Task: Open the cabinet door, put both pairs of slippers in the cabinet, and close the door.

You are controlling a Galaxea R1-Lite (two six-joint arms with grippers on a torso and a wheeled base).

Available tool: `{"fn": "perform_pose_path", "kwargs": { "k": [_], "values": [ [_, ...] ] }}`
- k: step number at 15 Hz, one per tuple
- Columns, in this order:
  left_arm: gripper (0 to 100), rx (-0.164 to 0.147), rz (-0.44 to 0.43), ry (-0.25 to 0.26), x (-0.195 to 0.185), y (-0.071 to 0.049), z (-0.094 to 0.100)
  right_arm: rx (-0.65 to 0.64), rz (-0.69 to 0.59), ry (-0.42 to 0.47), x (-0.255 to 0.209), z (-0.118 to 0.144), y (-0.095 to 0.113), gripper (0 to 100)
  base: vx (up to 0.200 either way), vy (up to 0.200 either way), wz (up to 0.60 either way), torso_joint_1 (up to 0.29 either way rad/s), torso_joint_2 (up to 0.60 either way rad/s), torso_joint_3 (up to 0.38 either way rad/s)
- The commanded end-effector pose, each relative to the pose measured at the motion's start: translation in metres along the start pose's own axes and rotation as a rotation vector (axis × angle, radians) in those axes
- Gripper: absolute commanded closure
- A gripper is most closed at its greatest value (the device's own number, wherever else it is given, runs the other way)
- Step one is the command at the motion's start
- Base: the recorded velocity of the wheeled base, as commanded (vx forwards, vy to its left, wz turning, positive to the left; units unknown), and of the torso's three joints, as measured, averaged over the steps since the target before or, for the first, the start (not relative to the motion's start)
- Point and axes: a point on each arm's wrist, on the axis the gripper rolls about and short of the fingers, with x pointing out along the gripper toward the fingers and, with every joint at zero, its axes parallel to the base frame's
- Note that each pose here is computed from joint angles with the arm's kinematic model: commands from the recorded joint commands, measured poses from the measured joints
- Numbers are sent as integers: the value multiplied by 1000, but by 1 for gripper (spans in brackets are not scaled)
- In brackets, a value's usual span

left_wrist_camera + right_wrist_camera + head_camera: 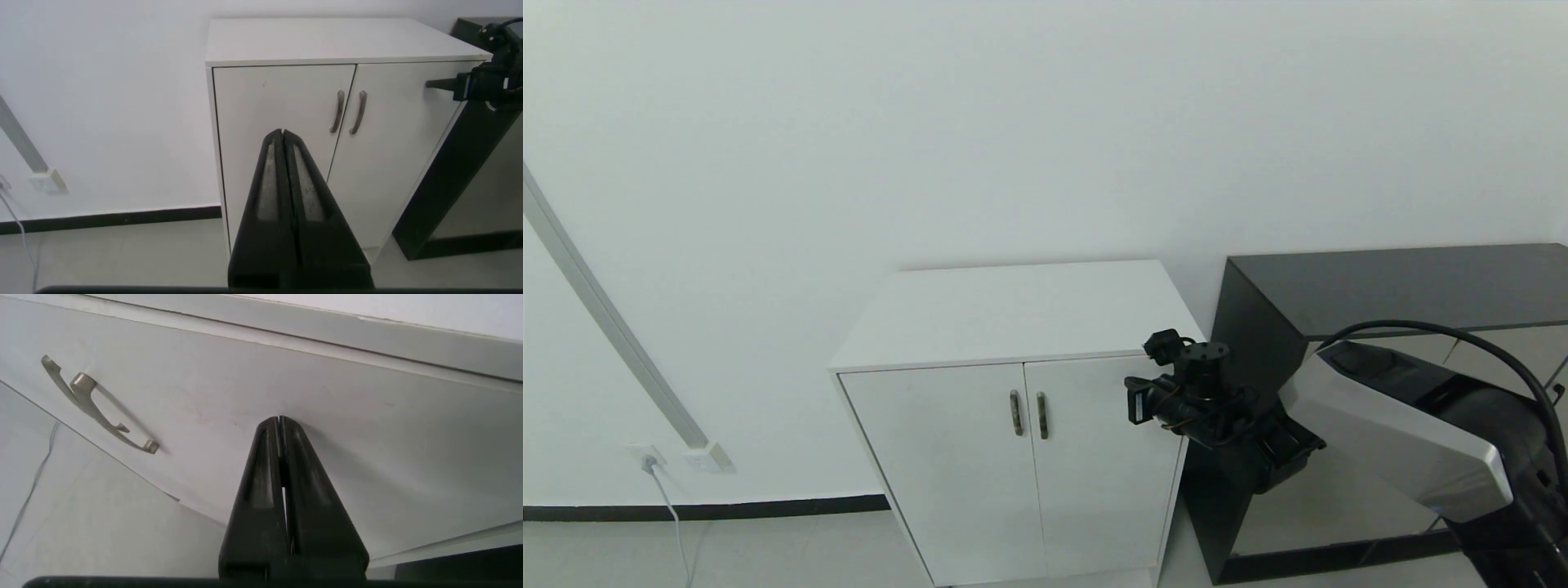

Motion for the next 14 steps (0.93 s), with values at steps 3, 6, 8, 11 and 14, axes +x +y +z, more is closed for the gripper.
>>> {"fn": "perform_pose_path", "kwargs": {
  "k": [3, 6, 8, 11, 14],
  "values": [
    [100, -1, 1, -1, 0, 0, 0, -5, 0, 0, 0, 0, 0, 100, 0, 0, 0, 0, 0, 0],
    [100, -1, 1, 1, 0, 0, 0, -6, -2, 0, 0, 0, -1, 100, 0, 0, 0, 0, 0, 0],
    [100, -1, 1, 1, 0, 0, 0, -5, -2, 0, 0, 0, -1, 100, 0, 0, 0, 0, 0, 0],
    [100, -1, -1, 1, 0, 0, 0, -4, -4, -8, 2, 2, -2, 100, 0, 0, 0, 0, 0, 0],
    [100, -1, -1, -1, 0, 0, 0, -4, -5, 1, 2, 2, -2, 100, 0, 0, 0, 0, 0, 0]
  ]
}}
